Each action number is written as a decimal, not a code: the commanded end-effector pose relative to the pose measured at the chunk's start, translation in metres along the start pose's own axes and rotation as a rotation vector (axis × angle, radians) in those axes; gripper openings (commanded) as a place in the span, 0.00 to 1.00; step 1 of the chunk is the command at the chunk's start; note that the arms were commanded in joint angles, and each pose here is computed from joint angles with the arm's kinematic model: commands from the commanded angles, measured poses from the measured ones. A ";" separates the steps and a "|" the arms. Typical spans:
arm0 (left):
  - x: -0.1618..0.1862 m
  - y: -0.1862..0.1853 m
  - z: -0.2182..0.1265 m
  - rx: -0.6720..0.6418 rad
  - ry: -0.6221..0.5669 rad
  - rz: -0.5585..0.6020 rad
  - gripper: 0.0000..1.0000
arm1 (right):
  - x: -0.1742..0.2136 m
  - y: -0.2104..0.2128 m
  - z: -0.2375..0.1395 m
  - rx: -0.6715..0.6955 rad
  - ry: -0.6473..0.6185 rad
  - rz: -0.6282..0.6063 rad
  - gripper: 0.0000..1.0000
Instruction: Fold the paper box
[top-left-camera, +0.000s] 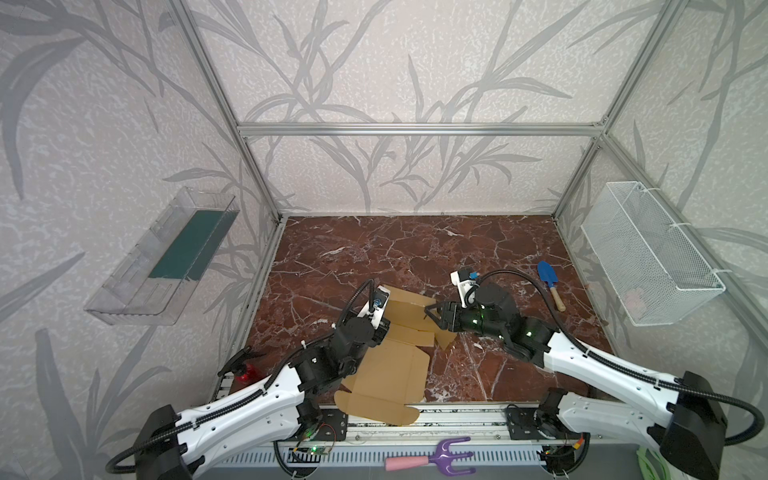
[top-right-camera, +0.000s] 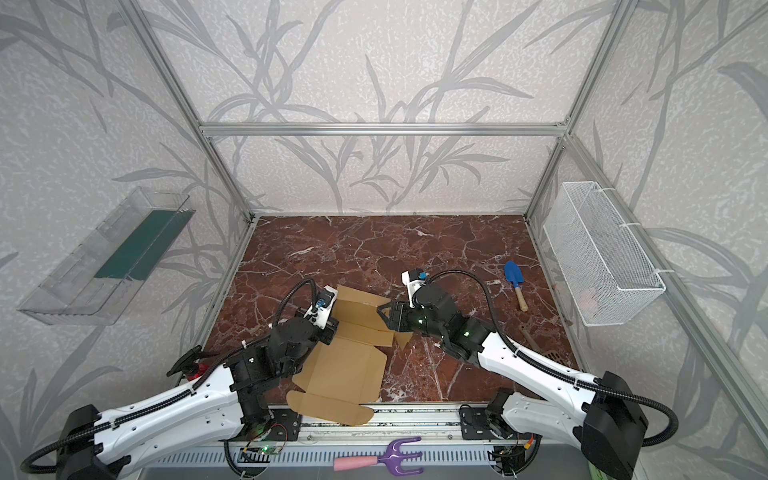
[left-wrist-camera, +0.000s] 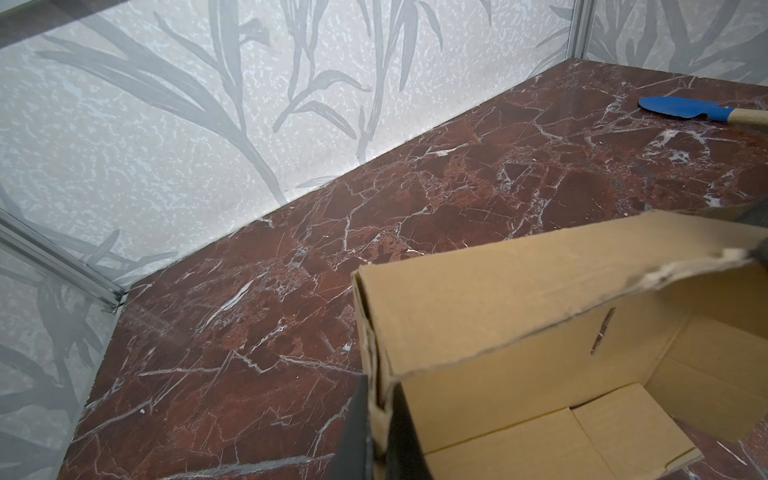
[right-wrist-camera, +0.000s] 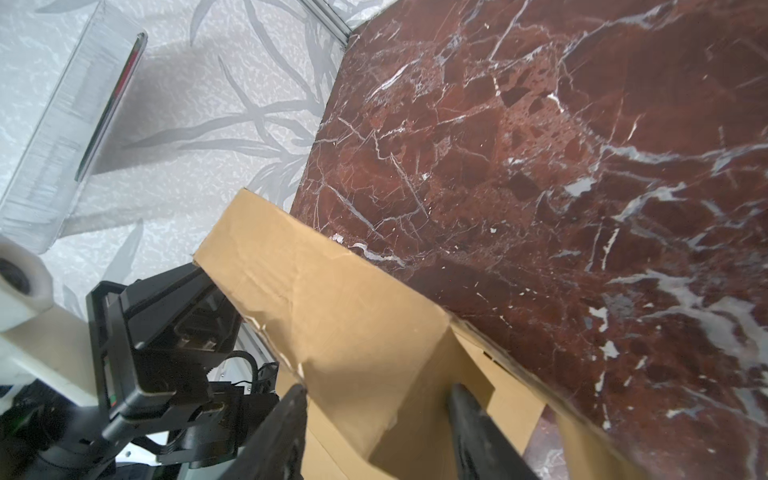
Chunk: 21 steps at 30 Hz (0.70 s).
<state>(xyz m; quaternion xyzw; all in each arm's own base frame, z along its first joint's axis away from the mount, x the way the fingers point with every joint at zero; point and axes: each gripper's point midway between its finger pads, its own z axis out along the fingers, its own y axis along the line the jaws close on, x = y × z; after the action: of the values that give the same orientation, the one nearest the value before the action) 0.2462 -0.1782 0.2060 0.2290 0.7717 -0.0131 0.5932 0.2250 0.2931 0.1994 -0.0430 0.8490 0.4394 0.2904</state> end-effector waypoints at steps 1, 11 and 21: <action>-0.019 0.005 -0.004 -0.010 -0.054 -0.028 0.00 | -0.004 0.009 0.003 -0.057 -0.013 0.050 0.50; -0.021 0.005 -0.004 -0.006 -0.067 -0.034 0.00 | -0.004 -0.012 0.000 -0.042 -0.104 0.140 0.36; -0.029 0.025 -0.010 -0.098 -0.116 -0.054 0.00 | -0.016 -0.001 -0.032 -0.081 -0.176 0.115 0.39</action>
<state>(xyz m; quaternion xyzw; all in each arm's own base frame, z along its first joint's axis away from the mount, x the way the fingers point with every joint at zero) 0.2477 -0.1745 0.2238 0.2114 0.7563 -0.0163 0.6189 0.2234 0.2742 0.2046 0.0263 0.8182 0.4828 0.3111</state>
